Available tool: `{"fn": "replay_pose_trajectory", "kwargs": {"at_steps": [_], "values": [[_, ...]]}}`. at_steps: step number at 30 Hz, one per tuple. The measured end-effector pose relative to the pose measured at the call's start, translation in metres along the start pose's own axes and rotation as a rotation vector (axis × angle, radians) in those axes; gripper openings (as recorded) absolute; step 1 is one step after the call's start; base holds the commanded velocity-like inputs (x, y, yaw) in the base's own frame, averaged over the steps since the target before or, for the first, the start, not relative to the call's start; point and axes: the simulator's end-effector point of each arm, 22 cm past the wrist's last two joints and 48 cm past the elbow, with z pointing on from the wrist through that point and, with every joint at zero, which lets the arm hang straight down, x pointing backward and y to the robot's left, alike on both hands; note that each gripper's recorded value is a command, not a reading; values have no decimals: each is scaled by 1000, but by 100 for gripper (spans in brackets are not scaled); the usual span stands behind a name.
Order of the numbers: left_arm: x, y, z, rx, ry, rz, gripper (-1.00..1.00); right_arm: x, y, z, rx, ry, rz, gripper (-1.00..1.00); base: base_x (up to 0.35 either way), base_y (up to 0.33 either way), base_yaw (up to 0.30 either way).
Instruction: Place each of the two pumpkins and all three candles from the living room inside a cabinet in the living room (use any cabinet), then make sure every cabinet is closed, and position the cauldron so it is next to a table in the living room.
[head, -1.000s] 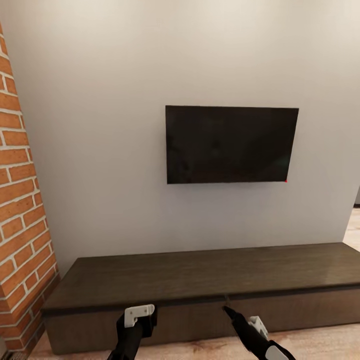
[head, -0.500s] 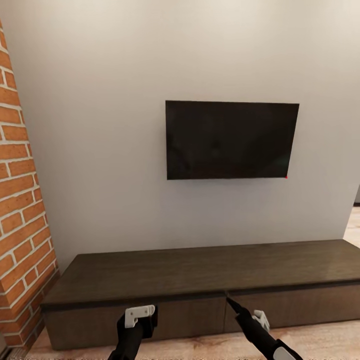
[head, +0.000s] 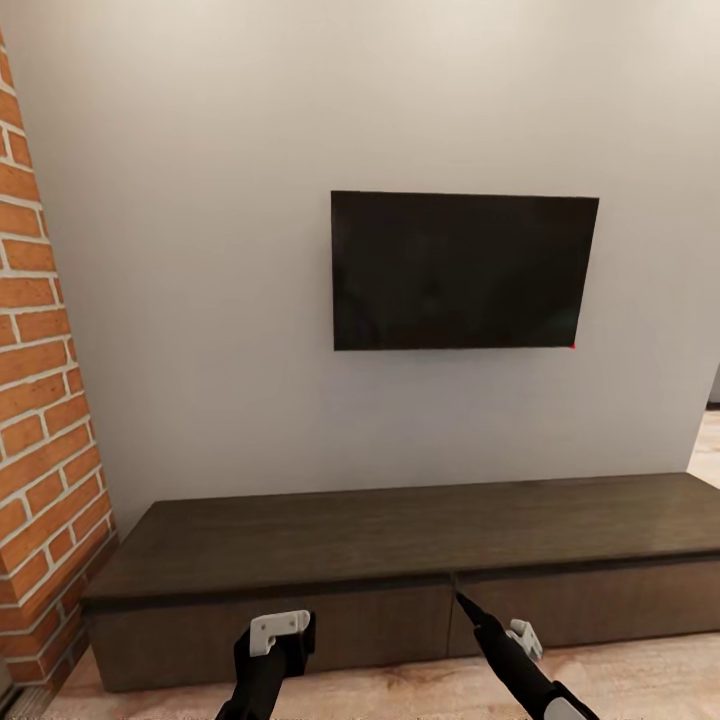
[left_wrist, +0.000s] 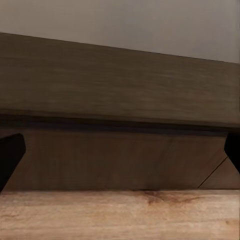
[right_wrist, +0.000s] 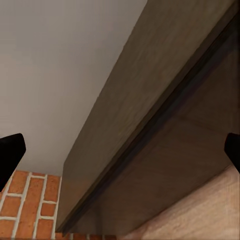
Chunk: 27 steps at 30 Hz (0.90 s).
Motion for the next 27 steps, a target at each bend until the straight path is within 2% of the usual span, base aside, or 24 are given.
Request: {"fn": "replay_pose_trajectory", "kwargs": {"at_steps": [13,27], "values": [[28,5,4,-2,1,1,100,14,-27,1,5,5,6,100,0,0,5],[63,13,9,-10,13,6,100,28,-63,-1,20,8,10,100,0,0,63]]}}
